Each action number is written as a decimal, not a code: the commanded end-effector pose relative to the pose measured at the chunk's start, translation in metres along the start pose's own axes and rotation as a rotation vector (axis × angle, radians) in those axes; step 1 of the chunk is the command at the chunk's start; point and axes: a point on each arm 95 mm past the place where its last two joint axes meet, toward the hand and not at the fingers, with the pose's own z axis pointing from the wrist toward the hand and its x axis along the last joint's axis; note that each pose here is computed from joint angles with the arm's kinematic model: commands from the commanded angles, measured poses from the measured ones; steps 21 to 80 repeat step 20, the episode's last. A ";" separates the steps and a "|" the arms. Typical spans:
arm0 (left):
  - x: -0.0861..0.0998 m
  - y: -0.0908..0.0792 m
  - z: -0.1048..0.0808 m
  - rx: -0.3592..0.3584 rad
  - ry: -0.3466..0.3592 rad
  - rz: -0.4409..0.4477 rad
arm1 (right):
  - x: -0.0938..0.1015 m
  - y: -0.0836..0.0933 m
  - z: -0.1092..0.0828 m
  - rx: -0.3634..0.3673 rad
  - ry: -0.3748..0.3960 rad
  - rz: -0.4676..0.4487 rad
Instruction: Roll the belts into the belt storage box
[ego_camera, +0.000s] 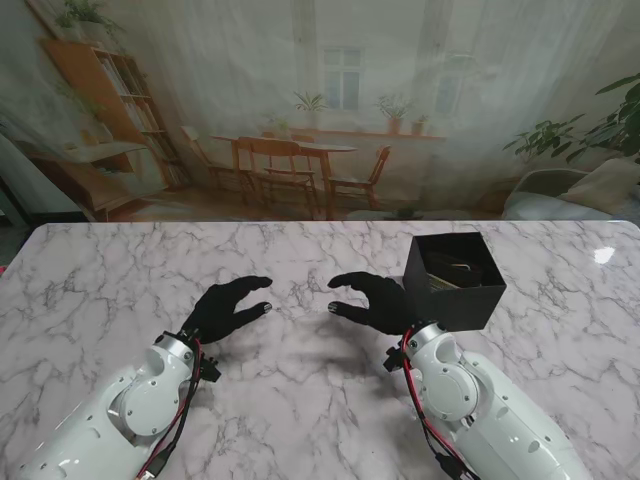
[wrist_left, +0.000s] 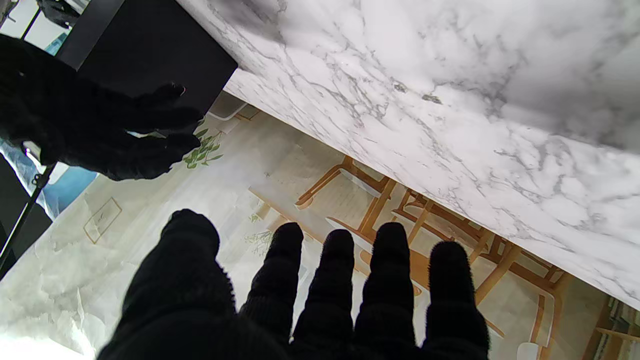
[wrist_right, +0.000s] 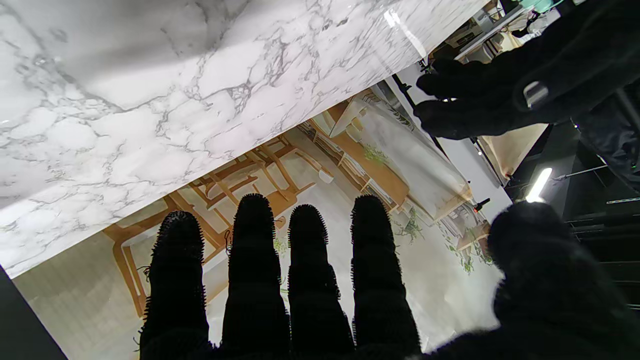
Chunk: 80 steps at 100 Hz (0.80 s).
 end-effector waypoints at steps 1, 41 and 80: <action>0.001 0.002 -0.001 -0.018 0.001 0.000 | -0.002 0.001 0.000 0.001 -0.002 -0.003; 0.001 0.001 -0.003 -0.021 0.017 0.021 | 0.002 0.002 -0.004 0.015 0.022 -0.035; 0.001 0.001 -0.003 -0.021 0.017 0.021 | 0.002 0.002 -0.004 0.015 0.022 -0.035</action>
